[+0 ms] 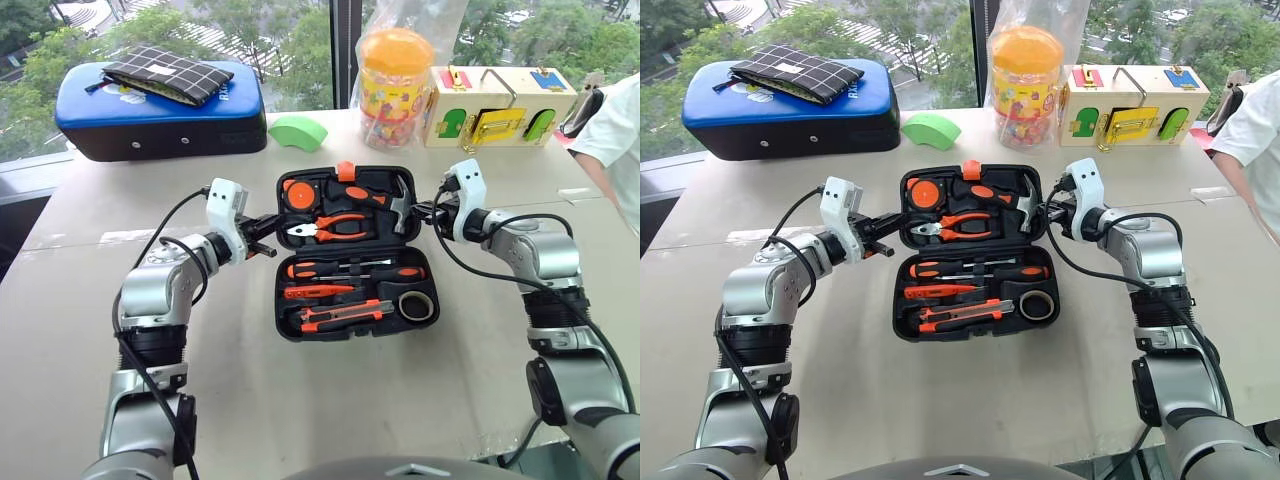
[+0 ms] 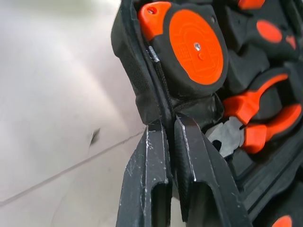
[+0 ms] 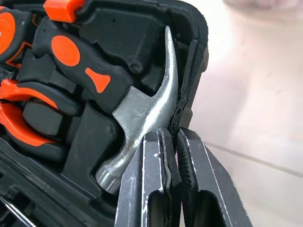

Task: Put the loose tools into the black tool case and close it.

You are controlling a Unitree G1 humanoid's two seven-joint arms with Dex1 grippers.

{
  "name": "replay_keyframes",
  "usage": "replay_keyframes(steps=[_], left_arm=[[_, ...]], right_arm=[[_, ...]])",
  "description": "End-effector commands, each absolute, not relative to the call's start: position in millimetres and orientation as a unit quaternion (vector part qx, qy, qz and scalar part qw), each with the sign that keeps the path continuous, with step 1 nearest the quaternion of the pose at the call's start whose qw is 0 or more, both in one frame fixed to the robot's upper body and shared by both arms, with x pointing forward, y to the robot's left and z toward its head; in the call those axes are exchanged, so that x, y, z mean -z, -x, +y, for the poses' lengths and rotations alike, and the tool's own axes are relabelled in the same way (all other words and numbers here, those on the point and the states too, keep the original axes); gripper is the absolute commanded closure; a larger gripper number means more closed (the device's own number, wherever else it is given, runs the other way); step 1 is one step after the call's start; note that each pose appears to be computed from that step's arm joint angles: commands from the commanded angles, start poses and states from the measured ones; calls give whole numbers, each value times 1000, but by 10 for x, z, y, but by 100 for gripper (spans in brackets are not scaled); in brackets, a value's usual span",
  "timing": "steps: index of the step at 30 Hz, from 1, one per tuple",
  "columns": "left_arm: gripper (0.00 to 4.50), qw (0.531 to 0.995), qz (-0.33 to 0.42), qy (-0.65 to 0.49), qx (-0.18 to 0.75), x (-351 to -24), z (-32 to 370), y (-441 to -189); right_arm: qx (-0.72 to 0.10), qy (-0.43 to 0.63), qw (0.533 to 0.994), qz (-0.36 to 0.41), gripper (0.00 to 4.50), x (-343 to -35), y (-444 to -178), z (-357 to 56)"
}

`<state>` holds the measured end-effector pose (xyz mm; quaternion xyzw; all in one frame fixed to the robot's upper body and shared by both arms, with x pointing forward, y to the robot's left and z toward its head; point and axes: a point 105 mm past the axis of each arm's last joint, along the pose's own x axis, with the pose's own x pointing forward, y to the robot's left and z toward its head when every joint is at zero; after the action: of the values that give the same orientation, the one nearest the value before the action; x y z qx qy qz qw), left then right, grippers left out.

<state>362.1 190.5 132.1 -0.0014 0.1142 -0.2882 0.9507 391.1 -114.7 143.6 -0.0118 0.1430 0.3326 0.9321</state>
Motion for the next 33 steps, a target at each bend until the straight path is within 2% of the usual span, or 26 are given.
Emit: replay_keyframes(steps=[1, 7, 13, 19, 33], left_arm=[[450, 933, 40, -64, 352, -1525, 1601, -3552], [450, 926, -36, -149, 344, -1536, 1653, -3513], [450, 894, -106, -256, 352, -1577, 1693, -3381], [450, 899, -86, -239, 358, -1448, 1743, -3374], [450, 892, -55, -210, 396, -1393, 1614, -3497]], right_arm=[[-393, 47, 917, 50, 448, -1805, -3779, -893], [-385, 107, 917, 1, 448, -1788, -3614, -988], [-363, 187, 912, -41, 448, -1802, -3376, -1199], [-358, 199, 912, -28, 448, -1724, -3227, -1270], [-369, 190, 909, -26, 448, -1772, -3349, -1094]])
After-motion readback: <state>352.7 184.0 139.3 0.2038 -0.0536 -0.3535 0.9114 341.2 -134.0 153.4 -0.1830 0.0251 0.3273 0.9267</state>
